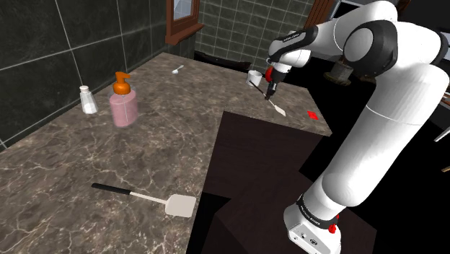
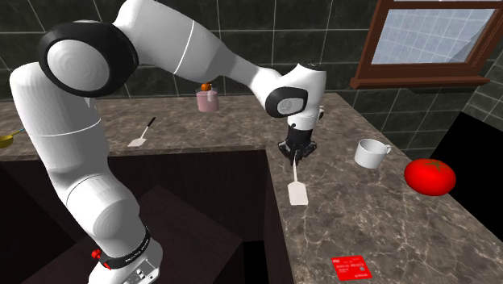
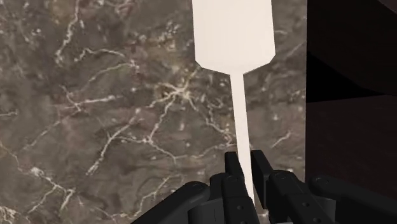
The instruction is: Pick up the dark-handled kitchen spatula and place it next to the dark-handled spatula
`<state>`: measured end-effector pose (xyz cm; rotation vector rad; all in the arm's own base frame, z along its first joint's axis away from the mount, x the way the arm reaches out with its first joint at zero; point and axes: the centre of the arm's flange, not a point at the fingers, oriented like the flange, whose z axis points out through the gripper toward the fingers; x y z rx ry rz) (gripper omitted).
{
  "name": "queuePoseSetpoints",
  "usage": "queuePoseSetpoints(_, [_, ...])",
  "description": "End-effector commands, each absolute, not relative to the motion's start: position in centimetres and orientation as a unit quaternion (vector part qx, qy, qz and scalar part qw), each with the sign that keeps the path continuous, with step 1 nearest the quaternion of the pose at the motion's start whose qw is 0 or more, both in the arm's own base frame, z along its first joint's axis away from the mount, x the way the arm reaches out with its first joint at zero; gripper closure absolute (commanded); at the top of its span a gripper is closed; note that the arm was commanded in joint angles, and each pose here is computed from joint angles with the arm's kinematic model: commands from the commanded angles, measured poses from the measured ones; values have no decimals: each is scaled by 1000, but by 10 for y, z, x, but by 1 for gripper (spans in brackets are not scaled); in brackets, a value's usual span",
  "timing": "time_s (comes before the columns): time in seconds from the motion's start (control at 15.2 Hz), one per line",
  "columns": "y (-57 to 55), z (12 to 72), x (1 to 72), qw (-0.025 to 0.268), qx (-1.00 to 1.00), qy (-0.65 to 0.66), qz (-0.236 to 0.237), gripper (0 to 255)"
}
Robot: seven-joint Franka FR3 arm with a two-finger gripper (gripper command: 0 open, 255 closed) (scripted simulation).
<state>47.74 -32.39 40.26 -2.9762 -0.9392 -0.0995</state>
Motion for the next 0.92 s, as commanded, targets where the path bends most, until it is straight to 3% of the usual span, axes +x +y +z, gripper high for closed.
queuePoseSetpoints(0.0, [-324, 412, 477, 10, -953, -301, -32, 255])
queuePoseSetpoints(0.86, [-179, 423, 470, 10, -953, -301, -32, 255])
